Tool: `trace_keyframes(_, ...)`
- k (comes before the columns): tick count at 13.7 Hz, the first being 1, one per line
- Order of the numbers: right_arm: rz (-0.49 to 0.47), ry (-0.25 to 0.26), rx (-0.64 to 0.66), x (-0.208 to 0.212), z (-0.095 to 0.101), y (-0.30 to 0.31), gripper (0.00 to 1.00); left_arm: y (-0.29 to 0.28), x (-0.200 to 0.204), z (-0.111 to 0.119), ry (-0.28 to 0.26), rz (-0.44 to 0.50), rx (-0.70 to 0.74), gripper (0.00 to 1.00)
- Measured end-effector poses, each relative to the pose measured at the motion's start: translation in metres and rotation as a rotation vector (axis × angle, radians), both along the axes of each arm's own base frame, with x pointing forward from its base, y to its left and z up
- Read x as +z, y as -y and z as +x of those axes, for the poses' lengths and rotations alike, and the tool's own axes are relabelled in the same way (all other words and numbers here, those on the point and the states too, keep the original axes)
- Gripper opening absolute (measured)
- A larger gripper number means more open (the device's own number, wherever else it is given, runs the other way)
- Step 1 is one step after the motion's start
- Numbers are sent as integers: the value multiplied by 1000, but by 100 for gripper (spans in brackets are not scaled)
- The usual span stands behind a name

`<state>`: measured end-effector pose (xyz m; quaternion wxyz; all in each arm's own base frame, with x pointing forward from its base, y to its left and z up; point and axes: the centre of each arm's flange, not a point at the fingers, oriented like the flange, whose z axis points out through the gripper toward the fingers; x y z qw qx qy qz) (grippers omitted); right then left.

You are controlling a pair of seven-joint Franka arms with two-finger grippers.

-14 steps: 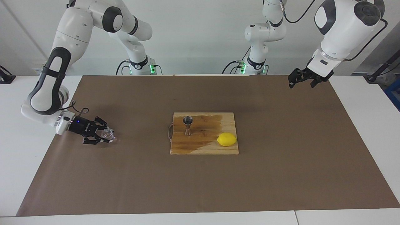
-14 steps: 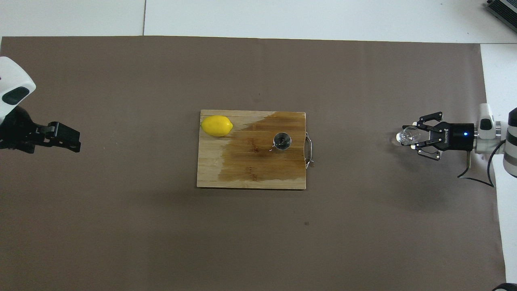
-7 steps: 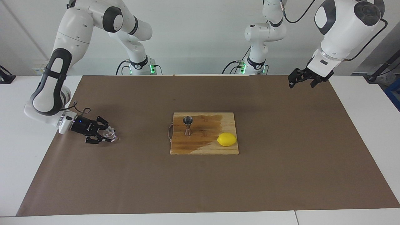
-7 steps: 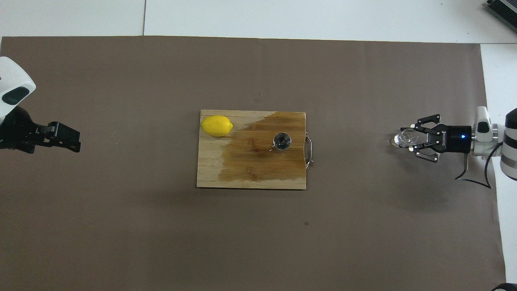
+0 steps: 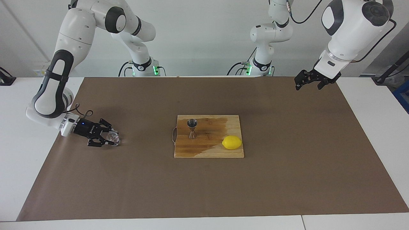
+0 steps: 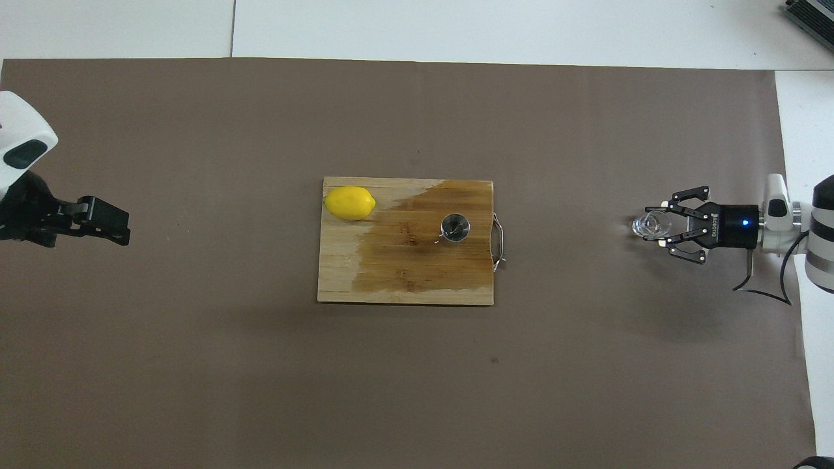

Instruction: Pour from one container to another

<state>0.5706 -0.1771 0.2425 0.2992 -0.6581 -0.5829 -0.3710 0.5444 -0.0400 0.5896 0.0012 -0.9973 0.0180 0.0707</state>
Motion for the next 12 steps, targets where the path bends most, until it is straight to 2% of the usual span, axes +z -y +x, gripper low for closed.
trace_keyframes(2, 18, 12, -12, 2, 2, -2, 73, 0, 0, 0, 0, 0, 0, 100)
trace_keyframes(4, 46, 20, -9, 6, 3, -6, 96, 0, 0, 0, 0, 0, 0, 100)
trace_keyframes(5, 67, 28, -11, 9, 4, -8, 100, 0, 0, 0, 0, 0, 0, 100)
trace_keyframes(7, 94, 27, -31, 22, 8, -11, 100, 0, 0, 0, 0, 0, 0, 100)
trace_keyframes(8, 102, 9, -56, 37, 11, -11, 100, 0, 0, 0, 0, 0, 0, 100)
trace_keyframes(12, 94, -106, -262, 131, 29, -17, 100, 0, 0, 0, 0, 0, 0, 100)
